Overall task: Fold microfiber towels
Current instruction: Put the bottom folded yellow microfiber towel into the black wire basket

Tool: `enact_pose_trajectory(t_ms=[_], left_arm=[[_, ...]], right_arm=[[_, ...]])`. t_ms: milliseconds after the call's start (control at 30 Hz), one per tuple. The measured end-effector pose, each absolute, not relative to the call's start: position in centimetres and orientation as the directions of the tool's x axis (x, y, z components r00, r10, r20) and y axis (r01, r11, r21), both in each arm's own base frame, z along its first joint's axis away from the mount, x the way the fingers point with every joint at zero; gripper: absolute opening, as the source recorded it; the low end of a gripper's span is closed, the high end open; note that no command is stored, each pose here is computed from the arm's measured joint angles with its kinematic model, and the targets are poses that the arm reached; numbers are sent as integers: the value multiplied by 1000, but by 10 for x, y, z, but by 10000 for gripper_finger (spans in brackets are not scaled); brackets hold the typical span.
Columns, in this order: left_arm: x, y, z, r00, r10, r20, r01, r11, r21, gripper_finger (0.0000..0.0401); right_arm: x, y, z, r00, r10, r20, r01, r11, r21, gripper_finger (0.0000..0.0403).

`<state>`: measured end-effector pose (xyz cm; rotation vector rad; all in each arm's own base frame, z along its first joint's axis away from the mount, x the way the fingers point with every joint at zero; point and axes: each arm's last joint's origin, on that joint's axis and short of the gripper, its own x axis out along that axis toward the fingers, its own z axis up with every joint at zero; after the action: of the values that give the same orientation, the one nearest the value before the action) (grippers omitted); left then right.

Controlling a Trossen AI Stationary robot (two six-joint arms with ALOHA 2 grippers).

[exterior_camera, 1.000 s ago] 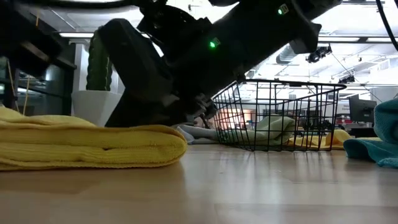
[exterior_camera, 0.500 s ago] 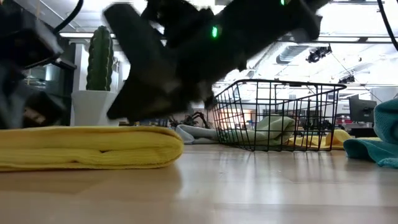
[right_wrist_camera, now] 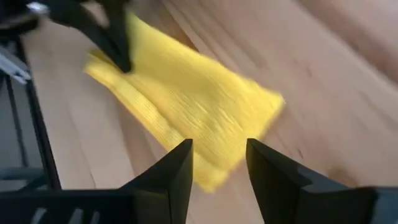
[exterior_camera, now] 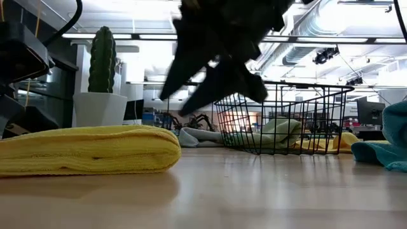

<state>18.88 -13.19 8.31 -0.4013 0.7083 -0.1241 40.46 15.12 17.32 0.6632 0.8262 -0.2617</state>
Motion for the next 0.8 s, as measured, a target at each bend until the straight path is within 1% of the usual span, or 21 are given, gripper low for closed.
enact_pose_trajectory(t_ms=[67,133,333,467,600,700,800], left_arm=[[189,-132,83,756,-245,-607,-24,917,-399,0],[189,-132,83,756,-245,-607,-23,917,-399,0],[189,-132,83,755,-247,-607,-15,920,-393,0],[189,-132,83,755,-248,-608,-13,920,-391,0],[189,-132,83,754,-249,-607,-10,921,-389,0],[189,-132,83,754,-249,-607,-9,921,-389,0],[189,-132,83,754,-248,-608,-9,922,-388,0]], right_arm=[[404,144,168,611,72,-788,509,727,461,148],[405,136,164,570,91,-816,540,707,457,164],[415,115,161,575,137,-807,555,659,508,235],[424,116,148,584,234,-777,530,615,584,273],[430,118,132,592,249,-767,550,571,610,285],[436,120,127,620,285,-731,525,542,656,287],[437,123,126,634,286,-718,510,544,667,286]])
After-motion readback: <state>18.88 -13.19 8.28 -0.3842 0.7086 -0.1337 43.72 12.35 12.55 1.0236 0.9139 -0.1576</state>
